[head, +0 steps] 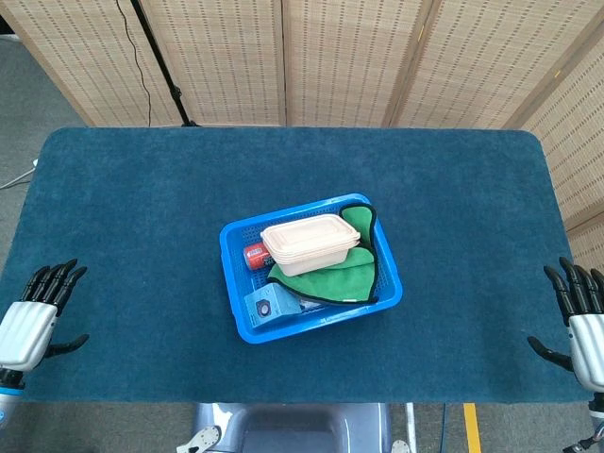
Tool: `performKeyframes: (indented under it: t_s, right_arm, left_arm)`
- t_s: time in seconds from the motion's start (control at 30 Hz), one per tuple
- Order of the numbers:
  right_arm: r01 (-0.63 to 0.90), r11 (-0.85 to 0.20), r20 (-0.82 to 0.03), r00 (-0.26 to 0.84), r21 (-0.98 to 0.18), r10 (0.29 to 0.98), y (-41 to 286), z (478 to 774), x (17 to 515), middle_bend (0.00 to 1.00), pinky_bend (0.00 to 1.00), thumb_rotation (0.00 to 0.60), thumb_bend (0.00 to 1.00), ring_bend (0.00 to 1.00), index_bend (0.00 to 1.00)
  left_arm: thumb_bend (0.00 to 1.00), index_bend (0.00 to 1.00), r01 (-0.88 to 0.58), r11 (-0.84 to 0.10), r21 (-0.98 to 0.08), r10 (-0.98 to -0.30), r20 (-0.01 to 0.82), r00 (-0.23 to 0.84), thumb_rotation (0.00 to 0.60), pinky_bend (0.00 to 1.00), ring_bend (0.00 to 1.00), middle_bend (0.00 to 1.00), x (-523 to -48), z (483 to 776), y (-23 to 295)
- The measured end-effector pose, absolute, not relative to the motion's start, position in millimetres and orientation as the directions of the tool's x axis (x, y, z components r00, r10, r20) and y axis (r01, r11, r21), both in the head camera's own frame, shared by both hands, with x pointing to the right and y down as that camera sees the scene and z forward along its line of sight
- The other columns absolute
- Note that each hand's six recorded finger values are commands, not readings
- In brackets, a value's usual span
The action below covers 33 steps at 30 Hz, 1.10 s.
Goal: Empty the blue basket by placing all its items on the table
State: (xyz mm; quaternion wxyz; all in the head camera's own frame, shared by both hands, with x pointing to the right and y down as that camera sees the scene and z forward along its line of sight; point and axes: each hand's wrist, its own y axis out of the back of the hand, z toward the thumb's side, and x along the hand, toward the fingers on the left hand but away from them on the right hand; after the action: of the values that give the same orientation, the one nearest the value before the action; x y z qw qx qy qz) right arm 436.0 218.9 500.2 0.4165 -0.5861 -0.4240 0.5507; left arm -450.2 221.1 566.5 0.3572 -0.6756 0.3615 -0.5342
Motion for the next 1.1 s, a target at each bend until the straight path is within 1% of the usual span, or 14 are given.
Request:
performKeyframes:
  t_s: [0.23, 0.33, 0.43, 0.53, 0.67, 0.83, 0.97, 1.1]
  right_arm:
    - [0.039, -0.301, -0.299, 0.05, -0.953, 0.953, 219.3, 502.3, 432.6, 0.0, 0.0, 0.6, 0.0, 0.0, 0.0]
    - [0.064, -0.304, -0.3, 0.07, -0.95, 0.951, 217.8, 503.7, 428.1, 0.0, 0.0, 0.6, 0.0, 0.0, 0.0]
    - [0.112, -0.298, -0.286, 0.111, -0.948, 0.952, 211.5, 504.5, 418.4, 0.0, 0.0, 0.6, 0.0, 0.0, 0.0]
    - [0.144, -0.298, -0.274, 0.168, -0.944, 0.947, 197.6, 505.8, 402.4, 0.0, 0.0, 0.6, 0.0, 0.0, 0.0]
    - [0.167, -0.32, -0.275, 0.243, -0.933, 0.93, 169.2, 510.1, 373.1, 0.0, 0.0, 0.6, 0.0, 0.0, 0.0]
    - [0.178, -0.386, -0.31, 0.342, -0.905, 0.887, 137.8, 522.6, 329.6, 0.0, 0.0, 0.6, 0.0, 0.0, 0.0]
    - [0.174, -0.455, -0.345, 0.439, -0.873, 0.829, 116.4, 541.7, 281.4, 0.0, 0.0, 0.6, 0.0, 0.0, 0.0]
    - [0.179, -0.513, -0.367, 0.51, -0.84, 0.778, 103.8, 565.2, 234.4, 0.0, 0.0, 0.6, 0.0, 0.0, 0.0]
  left_arm:
    - [0.11, 0.0, -0.106, -0.485, -0.868, -0.869, 0.465, 0.17, 0.6, 0.0, 0.0, 0.0, -451.2, 565.5, 220.9]
    - [0.1, 0.0, -0.111, -0.482, -0.869, -0.871, 0.461, 0.171, 0.6, 0.0, 0.0, 0.0, -450.6, 562.9, 219.9]
    - [0.1, 0.0, -0.131, -0.476, -0.87, -0.874, 0.452, 0.176, 0.6, 0.0, 0.0, 0.0, -449.1, 556.8, 218.5]
    - [0.11, 0.0, -0.16, -0.468, -0.869, -0.88, 0.441, 0.175, 0.6, 0.0, 0.0, 0.0, -447.2, 548.2, 215.2]
    - [0.11, 0.0, -0.199, -0.462, -0.864, -0.885, 0.436, 0.162, 0.6, 0.0, 0.0, 0.0, -442.6, 538.0, 207.6]
    - [0.11, 0.0, -0.239, -0.444, -0.864, -0.896, 0.426, 0.123, 0.6, 0.0, 0.0, 0.0, -441.7, 528.2, 195.8]
    - [0.1, 0.0, -0.221, -0.436, -0.872, -0.9, 0.423, 0.107, 0.6, 0.0, 0.0, 0.0, -444.2, 526.7, 192.6]
    - [0.11, 0.0, -0.218, -0.441, -0.871, -0.897, 0.431, 0.095, 0.6, 0.0, 0.0, 0.0, -445.9, 529.3, 191.2]
